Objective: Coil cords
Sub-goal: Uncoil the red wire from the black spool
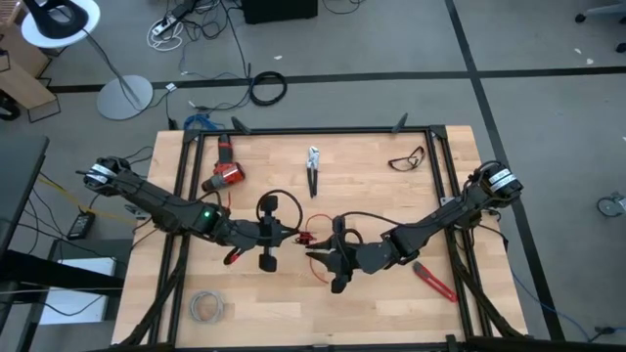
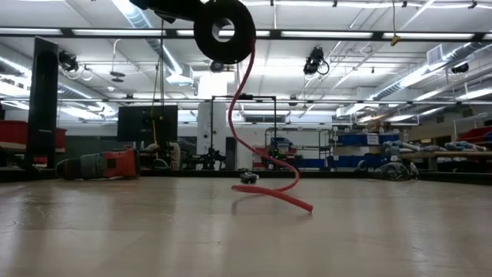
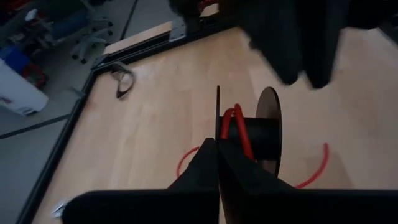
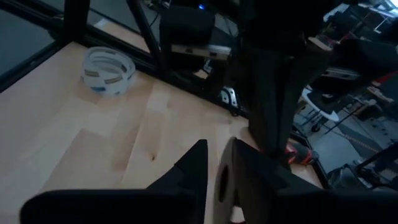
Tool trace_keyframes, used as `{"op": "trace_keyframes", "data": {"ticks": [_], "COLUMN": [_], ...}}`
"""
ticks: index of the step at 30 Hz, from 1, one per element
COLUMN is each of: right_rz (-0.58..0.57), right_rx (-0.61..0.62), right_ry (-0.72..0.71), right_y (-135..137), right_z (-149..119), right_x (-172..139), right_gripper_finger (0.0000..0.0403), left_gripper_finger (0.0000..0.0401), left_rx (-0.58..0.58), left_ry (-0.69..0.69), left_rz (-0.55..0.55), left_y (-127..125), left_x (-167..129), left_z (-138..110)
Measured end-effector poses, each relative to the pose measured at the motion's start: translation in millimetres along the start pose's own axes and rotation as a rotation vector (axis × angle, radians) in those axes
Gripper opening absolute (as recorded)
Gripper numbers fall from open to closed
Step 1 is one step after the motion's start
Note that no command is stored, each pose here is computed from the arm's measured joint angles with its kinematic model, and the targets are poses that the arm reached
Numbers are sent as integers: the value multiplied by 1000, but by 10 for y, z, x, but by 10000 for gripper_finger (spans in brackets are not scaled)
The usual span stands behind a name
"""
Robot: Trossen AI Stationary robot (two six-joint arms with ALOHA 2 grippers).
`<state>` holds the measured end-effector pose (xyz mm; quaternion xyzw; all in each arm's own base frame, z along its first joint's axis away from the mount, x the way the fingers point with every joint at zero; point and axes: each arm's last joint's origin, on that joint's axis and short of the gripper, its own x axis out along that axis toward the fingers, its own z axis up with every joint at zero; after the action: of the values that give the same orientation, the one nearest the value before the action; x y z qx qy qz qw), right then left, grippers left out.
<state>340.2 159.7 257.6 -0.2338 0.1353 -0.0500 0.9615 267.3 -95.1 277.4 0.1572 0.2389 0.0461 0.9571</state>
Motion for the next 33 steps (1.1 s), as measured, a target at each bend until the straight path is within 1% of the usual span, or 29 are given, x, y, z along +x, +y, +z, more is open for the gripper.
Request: {"op": "trace_keyframes", "data": {"ticks": [4,9,11,13,15,17,20,24,29,33], "right_rz": [-26,-138,-147,-138,-114,-75,-74,-104,-128,-147], "right_rx": [7,-4,-6,-4,16,62,150,227,270,300], "right_ry": [-3,31,31,41,54,69,125,177,198,214], "right_y": [2,24,16,28,49,52,31,-50,-182,-267], "right_z": [13,64,109,118,95,63,-23,-107,-163,-202], "right_x": [-10,-138,-220,-268,-277,-265,-223,-161,-66,-12], "right_gripper_finger": [83,82,70,45,16,6,29,71,111,125], "left_gripper_finger": [0,0,0,0,0,0,0,0,0,0], "left_rx": [10,34,48,66,96,122,164,208,242,263], "left_ry": [2,37,63,84,89,89,86,60,20,15], "left_rz": [0,12,15,15,13,14,37,89,158,204], "left_y": [-3,-5,-5,-6,-6,-6,-3,-14,-27,-50], "left_x": [-2,-4,-5,-8,-8,-8,-10,-24,-45,-70], "left_z": [-2,-38,-66,-88,-93,-93,-86,-51,9,24]}}
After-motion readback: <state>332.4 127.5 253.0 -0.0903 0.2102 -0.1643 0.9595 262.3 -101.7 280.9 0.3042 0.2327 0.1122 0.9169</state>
